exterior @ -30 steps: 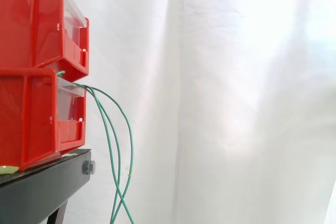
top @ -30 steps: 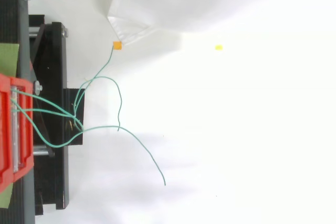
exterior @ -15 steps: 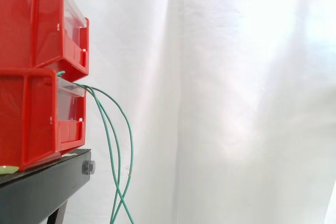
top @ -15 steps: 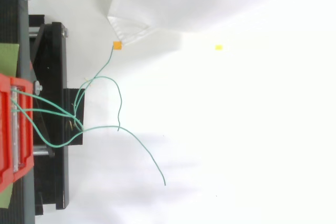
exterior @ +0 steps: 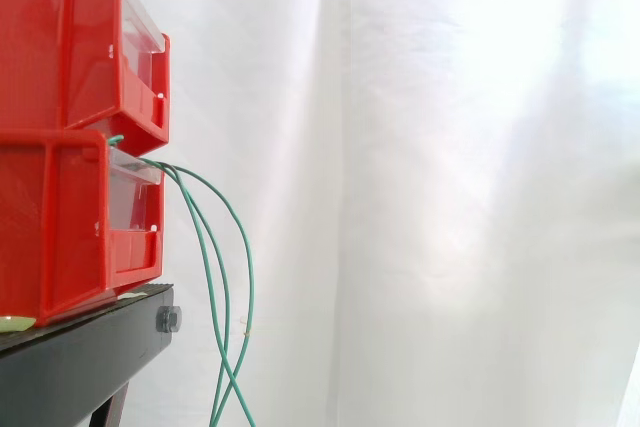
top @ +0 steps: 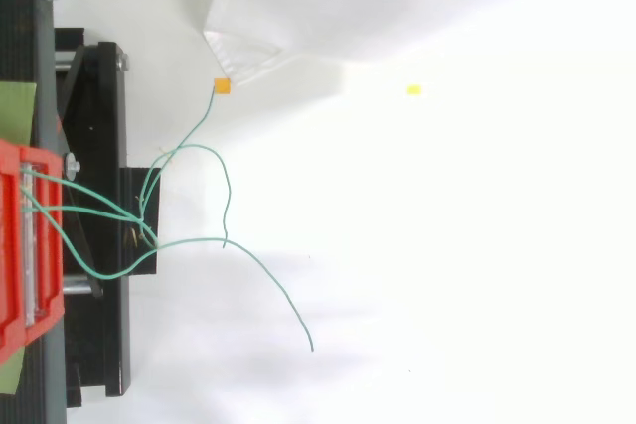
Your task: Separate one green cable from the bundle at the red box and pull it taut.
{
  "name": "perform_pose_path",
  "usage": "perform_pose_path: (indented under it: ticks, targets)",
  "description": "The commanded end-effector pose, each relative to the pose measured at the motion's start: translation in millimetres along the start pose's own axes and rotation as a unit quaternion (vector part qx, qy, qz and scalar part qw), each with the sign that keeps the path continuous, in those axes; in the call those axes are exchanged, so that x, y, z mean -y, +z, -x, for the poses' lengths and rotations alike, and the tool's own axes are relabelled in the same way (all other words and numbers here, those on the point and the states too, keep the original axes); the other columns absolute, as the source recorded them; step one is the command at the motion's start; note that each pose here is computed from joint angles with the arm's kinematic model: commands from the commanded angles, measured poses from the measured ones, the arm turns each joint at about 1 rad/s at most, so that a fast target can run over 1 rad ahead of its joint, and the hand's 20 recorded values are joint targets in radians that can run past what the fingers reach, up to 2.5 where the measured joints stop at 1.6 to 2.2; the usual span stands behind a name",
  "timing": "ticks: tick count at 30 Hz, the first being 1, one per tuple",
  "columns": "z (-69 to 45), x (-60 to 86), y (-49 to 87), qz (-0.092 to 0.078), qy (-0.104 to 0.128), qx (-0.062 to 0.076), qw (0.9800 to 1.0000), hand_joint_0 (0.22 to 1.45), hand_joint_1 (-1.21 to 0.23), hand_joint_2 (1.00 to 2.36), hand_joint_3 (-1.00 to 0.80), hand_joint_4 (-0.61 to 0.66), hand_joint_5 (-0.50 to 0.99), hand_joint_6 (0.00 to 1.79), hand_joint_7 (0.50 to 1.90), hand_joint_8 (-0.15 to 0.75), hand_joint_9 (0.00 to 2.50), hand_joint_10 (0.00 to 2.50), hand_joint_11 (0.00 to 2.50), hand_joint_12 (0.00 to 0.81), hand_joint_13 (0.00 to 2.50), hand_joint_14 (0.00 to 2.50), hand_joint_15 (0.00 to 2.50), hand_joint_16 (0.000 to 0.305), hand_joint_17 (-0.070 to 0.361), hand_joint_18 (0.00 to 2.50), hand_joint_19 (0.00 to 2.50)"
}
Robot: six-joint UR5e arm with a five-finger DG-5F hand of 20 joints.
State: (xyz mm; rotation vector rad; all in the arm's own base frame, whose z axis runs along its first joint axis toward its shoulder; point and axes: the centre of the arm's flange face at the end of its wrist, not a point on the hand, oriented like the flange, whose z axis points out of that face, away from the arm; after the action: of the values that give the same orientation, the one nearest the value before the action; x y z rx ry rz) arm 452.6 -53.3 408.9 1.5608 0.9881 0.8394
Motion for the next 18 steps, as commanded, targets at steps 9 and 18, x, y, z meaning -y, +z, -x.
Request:
perform_pose_path:
  ticks: [9,18]
  targets:
    - [-0.5,-0.7,-0.2,0.001,0.001,-0.001,1.0,0.56,-0.69,1.0,-0.5,0.2,-0.17,0.5,0.73,0.261,1.0,0.02,0.58,0.447,1.18,0.02,0.64,0.041,0.091,0.61,0.83]
    - [-0.2,-0.1,-0.2,0.0,0.0,0.0,1.0,0.53,-0.68,1.0,-0.5,0.2,-0.16,0.5,0.75,0.284,0.97,0.02,0.57,0.453,1.18,0.02,0.64,0.042,0.096,0.61,0.84]
